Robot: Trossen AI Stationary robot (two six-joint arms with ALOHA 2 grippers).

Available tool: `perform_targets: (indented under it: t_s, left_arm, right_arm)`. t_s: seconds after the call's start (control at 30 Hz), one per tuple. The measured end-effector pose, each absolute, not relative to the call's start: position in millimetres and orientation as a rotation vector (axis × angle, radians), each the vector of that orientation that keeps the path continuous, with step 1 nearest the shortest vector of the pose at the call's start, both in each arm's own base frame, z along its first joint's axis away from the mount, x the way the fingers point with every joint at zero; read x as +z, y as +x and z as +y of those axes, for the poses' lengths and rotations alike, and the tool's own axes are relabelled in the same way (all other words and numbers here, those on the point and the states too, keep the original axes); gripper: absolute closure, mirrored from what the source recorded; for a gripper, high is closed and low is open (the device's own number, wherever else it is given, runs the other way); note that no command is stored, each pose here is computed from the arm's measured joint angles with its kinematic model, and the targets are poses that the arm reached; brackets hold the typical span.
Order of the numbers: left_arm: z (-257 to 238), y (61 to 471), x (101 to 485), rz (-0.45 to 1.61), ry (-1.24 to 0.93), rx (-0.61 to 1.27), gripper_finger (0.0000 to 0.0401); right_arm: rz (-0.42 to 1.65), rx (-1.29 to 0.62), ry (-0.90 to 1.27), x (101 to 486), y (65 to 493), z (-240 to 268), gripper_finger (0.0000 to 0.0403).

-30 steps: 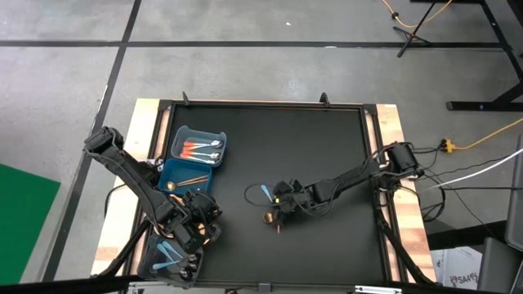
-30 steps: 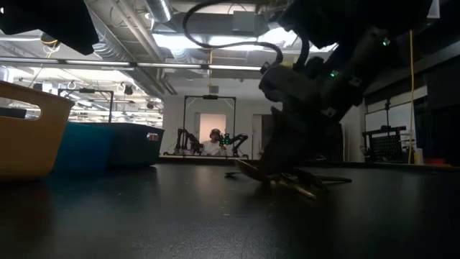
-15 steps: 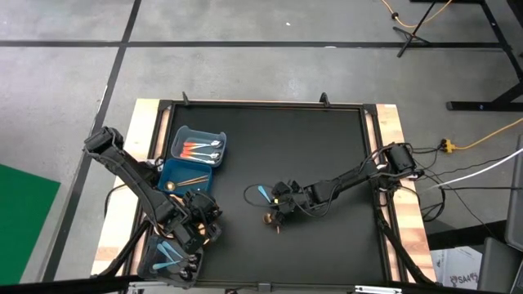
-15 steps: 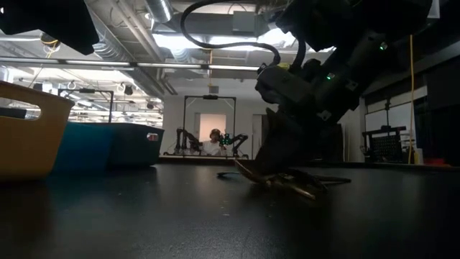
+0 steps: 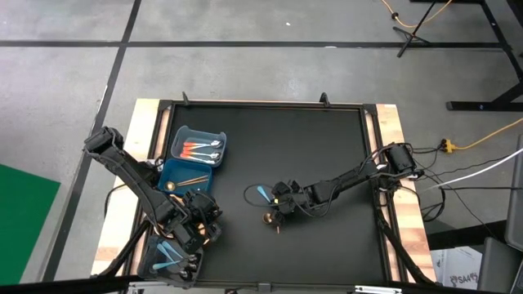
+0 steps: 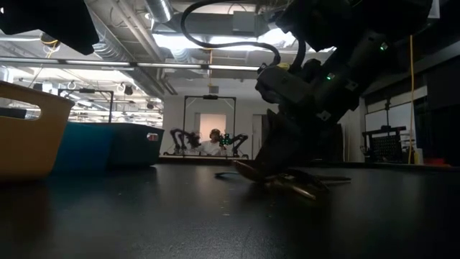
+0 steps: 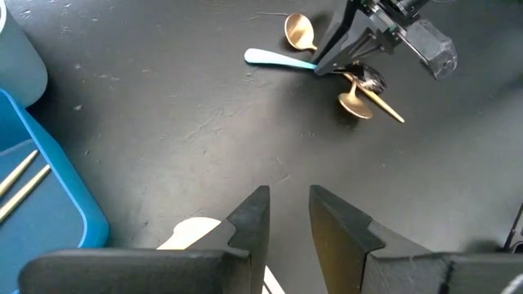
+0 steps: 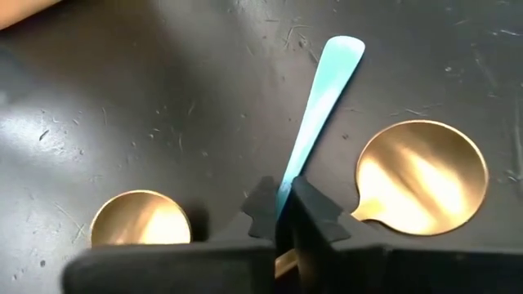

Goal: Sort silverware by color (type)
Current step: Put the blue spoon into the black bin

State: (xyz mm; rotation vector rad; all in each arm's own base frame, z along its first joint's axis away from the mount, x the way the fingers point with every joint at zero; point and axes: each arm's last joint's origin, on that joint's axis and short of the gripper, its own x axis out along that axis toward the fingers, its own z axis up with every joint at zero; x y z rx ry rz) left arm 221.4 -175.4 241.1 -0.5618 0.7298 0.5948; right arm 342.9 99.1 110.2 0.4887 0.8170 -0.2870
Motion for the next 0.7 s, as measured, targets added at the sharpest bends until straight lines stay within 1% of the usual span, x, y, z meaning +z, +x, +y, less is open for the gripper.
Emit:
perform_targets:
  t_s: [0.1,0.27,0.4,0.7]
  left_arm:
    - [-175.4,221.4,241.1,0.730,-0.562,0.595,0.0319]
    - [-175.3,221.5,241.1,0.730,-0.562,0.595,0.0319]
    - [-175.3,221.5,241.1,0.729,-0.562,0.595,0.0319]
    - [-175.3,221.5,241.1,0.730,-0.562,0.595,0.0319]
  right_arm:
    - [0.816,-0.287,0.489,110.3,343.0,99.1,0.0398]
    - [0.816,-0.287,0.489,110.3,343.0,98.8,0.0391]
    - [0.811,-0.285,0.491,110.4,343.4,98.9,0.0399]
    - [0.763,-0.230,0.496,115.9,349.3,101.4,0.0401]
